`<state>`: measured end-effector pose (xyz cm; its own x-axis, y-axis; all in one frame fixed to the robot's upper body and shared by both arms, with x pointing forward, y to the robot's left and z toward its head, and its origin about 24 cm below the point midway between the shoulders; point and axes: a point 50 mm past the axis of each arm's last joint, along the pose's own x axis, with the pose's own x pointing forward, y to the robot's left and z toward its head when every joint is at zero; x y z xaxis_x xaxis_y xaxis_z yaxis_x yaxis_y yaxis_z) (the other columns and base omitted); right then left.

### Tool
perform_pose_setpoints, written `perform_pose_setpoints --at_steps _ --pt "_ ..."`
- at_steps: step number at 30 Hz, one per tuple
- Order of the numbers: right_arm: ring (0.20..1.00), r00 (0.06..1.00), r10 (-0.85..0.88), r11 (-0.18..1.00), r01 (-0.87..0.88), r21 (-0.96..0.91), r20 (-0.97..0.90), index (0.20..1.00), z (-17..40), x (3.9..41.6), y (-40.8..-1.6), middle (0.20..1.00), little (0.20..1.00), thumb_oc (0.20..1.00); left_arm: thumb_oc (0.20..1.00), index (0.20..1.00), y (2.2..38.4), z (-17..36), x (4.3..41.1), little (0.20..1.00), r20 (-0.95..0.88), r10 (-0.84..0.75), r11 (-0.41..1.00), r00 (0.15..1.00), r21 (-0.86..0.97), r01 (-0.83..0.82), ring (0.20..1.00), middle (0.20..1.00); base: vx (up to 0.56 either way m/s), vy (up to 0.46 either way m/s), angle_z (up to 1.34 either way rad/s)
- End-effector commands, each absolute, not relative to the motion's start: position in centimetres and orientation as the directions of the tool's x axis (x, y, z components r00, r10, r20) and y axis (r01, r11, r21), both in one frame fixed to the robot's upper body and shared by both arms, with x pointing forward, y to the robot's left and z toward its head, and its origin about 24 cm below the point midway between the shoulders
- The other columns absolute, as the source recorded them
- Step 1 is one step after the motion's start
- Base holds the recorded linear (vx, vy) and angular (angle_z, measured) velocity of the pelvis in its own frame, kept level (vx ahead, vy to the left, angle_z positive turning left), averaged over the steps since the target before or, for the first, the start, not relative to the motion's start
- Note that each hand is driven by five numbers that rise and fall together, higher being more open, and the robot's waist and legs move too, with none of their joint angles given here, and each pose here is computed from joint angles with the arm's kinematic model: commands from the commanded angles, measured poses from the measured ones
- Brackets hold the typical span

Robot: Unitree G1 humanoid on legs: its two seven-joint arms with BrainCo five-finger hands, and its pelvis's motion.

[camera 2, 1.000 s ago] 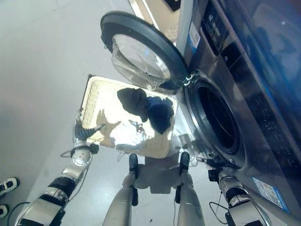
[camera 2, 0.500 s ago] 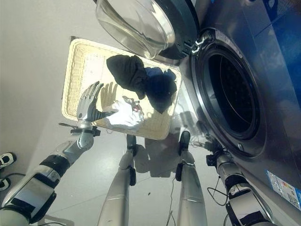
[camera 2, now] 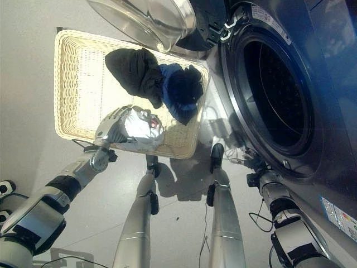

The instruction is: Put the clothes into the washing machine.

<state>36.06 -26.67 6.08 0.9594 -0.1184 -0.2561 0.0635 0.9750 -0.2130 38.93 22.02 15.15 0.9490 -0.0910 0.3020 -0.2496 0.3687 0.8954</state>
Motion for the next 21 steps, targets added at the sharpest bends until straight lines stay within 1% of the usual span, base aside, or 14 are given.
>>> perform_pose_setpoints --at_steps 1,8,13,14,15,16,21 --pt "1.000 0.966 -0.121 0.970 0.066 -0.236 -0.228 1.000 6.9 35.8 -27.7 1.000 1.000 1.000 1.000 1.000 23.6 16.3 39.3 1.000 0.259 -0.029 0.395 0.966 0.890 -0.226 1.000 1.000 0.00 0.000 0.00" --pt "1.000 0.969 -0.117 0.969 0.063 -0.240 -0.216 1.000 7.5 36.1 -27.6 1.000 1.000 1.000 1.000 1.000 23.5 16.4 39.4 1.000 0.241 -0.039 0.389 0.970 0.898 -0.208 1.000 1.000 0.00 0.000 0.00" --pt "1.000 0.973 -0.104 0.970 0.053 -0.235 -0.207 1.000 7.6 36.4 -27.2 1.000 1.000 1.000 1.000 1.000 23.1 16.2 39.7 1.000 0.169 -0.077 0.391 0.983 0.912 -0.126 1.000 1.000 0.00 0.000 0.00" --pt "1.000 0.974 -0.101 0.971 0.052 -0.235 -0.204 1.000 7.7 36.4 -27.1 1.000 1.000 1.000 0.526 0.526 22.9 16.1 39.7 0.526 0.148 -0.087 0.387 0.985 0.916 -0.103 0.526 0.526 0.00 0.000 0.00" --pt "1.000 0.973 -0.101 0.971 0.050 -0.235 -0.207 1.000 7.5 36.4 -27.1 1.000 1.000 1.000 0.391 0.391 22.9 15.9 39.7 0.391 0.137 -0.093 0.382 0.986 0.920 -0.092 0.391 0.391 0.00 0.000 0.00" --pt "1.000 0.974 -0.098 0.971 0.049 -0.235 -0.202 1.000 7.7 36.5 -27.1 1.000 1.000 1.000 0.200 0.200 22.7 15.7 39.7 0.200 0.112 -0.111 0.379 0.988 0.923 -0.062 0.200 0.200 0.00 0.000 0.00" --pt "1.000 0.981 -0.088 0.971 0.046 -0.234 -0.172 1.000 8.5 36.9 -26.7 1.000 1.000 1.000 0.200 0.200 22.4 15.8 39.8 0.200 0.092 -0.124 0.384 0.988 0.922 -0.038 0.200 0.200 0.00 0.000 0.00"
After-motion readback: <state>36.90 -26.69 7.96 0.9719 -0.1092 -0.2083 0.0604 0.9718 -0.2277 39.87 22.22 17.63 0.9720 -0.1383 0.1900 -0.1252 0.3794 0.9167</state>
